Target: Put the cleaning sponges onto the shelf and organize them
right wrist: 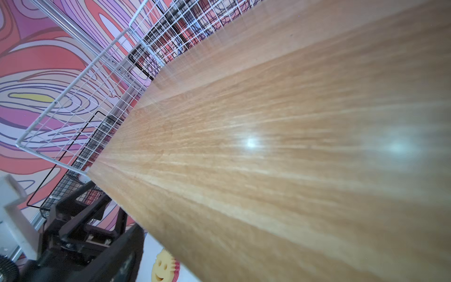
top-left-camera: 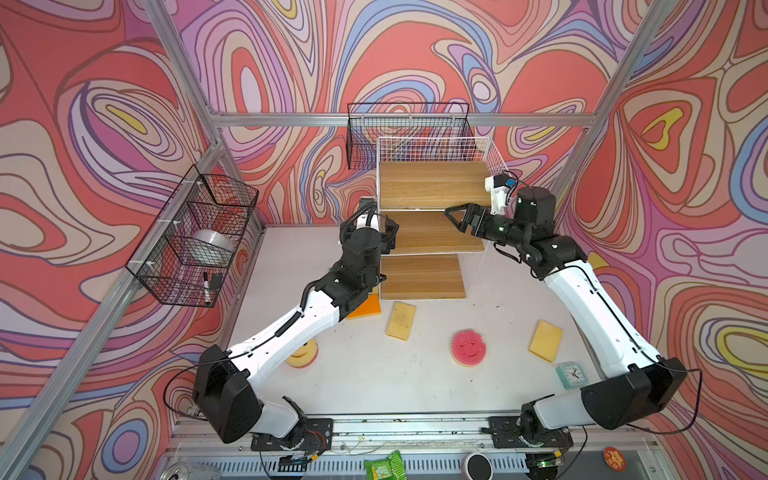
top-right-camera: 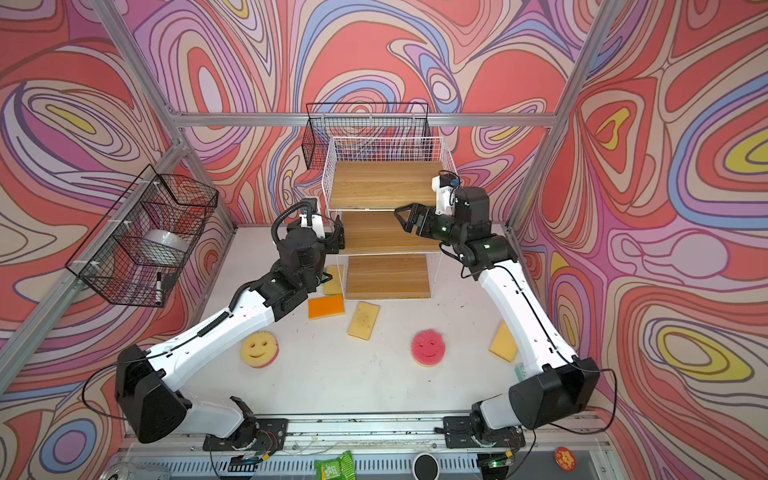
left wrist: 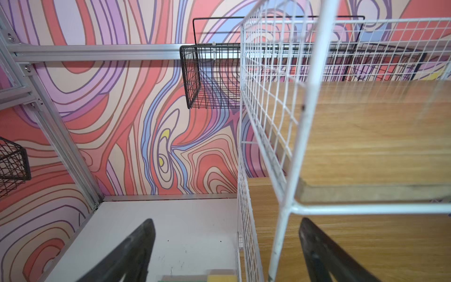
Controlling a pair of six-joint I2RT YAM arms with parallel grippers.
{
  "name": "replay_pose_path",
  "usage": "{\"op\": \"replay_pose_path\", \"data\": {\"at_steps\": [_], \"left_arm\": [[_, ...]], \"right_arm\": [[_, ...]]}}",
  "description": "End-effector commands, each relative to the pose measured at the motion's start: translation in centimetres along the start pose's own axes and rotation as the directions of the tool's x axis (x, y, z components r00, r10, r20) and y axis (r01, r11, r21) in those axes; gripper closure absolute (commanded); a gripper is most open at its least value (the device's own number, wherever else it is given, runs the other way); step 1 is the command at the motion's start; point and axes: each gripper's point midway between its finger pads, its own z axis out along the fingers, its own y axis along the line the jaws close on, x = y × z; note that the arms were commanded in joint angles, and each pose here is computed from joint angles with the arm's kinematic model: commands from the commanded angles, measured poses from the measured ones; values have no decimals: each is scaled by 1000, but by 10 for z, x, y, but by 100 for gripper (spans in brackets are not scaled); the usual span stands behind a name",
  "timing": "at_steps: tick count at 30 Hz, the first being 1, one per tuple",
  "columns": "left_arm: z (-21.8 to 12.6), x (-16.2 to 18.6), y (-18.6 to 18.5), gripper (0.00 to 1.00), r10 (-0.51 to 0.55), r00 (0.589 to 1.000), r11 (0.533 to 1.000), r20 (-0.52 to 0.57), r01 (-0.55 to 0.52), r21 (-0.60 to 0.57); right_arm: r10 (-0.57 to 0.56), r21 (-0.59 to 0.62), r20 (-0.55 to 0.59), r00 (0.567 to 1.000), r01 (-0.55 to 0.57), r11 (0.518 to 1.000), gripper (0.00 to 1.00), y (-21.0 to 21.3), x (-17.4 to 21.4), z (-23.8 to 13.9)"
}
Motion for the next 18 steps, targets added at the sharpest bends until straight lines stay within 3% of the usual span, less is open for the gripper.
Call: {"op": "replay_pose_path", "data": {"at_steps": [1, 10, 18], "left_arm": [[-10, 4, 8, 0, 62, 997, 998, -35, -62, 14], [-57, 13, 8, 0, 86, 982, 976, -169, -49, 210], [-104, 87, -1, 0, 127, 900, 923, -417, 47, 382]], "right_arm": [[9, 110, -19, 1000, -7, 994, 2, -26, 11, -9], [-17, 60, -48, 999, 19, 998, 2, -11, 25, -30], [-39, 15, -74, 997, 40, 999, 2, 3, 41, -44]]}}
